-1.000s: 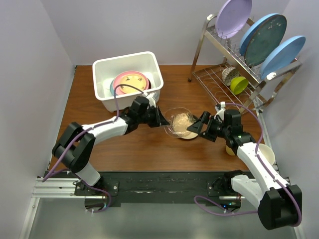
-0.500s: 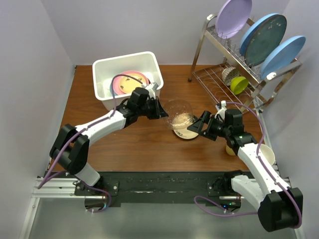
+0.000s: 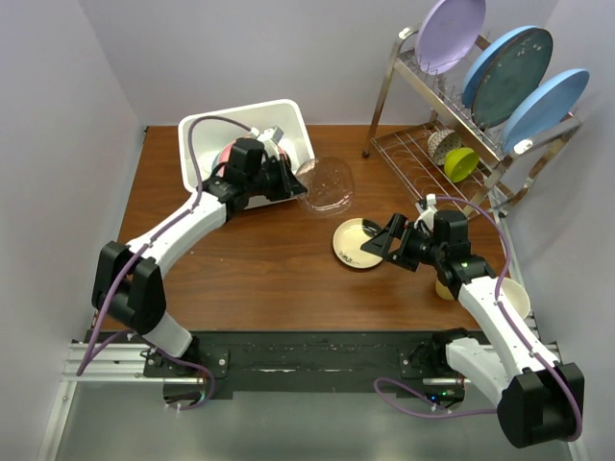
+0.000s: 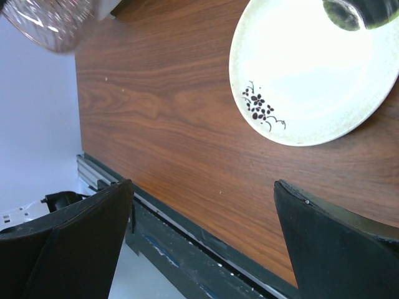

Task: Place the plates into the plastic bin on the countertop
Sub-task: Place the plate in the plastic bin.

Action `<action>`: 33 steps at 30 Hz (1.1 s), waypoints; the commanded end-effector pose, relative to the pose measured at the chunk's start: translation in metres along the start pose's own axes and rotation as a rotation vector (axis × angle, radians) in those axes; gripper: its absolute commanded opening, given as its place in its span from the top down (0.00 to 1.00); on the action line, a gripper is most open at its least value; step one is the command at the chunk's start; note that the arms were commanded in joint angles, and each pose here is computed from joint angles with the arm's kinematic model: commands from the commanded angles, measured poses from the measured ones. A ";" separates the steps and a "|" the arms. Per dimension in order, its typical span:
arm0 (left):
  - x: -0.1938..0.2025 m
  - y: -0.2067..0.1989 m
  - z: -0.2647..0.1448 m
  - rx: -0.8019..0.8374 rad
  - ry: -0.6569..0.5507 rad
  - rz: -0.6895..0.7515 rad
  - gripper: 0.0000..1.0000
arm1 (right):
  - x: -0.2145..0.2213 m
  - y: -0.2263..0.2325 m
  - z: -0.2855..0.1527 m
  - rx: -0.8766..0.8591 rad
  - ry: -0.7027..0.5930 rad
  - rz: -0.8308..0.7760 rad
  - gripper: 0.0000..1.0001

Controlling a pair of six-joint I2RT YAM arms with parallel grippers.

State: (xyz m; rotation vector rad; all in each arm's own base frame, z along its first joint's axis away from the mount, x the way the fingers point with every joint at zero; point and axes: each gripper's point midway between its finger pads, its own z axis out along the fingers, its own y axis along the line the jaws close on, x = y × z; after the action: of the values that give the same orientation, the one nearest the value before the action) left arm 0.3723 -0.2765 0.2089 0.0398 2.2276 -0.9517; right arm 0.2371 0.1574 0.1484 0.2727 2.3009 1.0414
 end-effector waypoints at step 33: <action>-0.133 0.063 -0.054 -0.046 -0.200 -0.058 1.00 | 0.005 -0.006 0.005 0.004 0.022 -0.021 0.01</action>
State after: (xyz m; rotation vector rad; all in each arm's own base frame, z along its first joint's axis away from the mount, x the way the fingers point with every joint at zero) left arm 0.4440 -0.1752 0.2550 -0.1521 2.1388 -0.8724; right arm 0.2363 0.1569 0.1415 0.2703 2.3208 1.0330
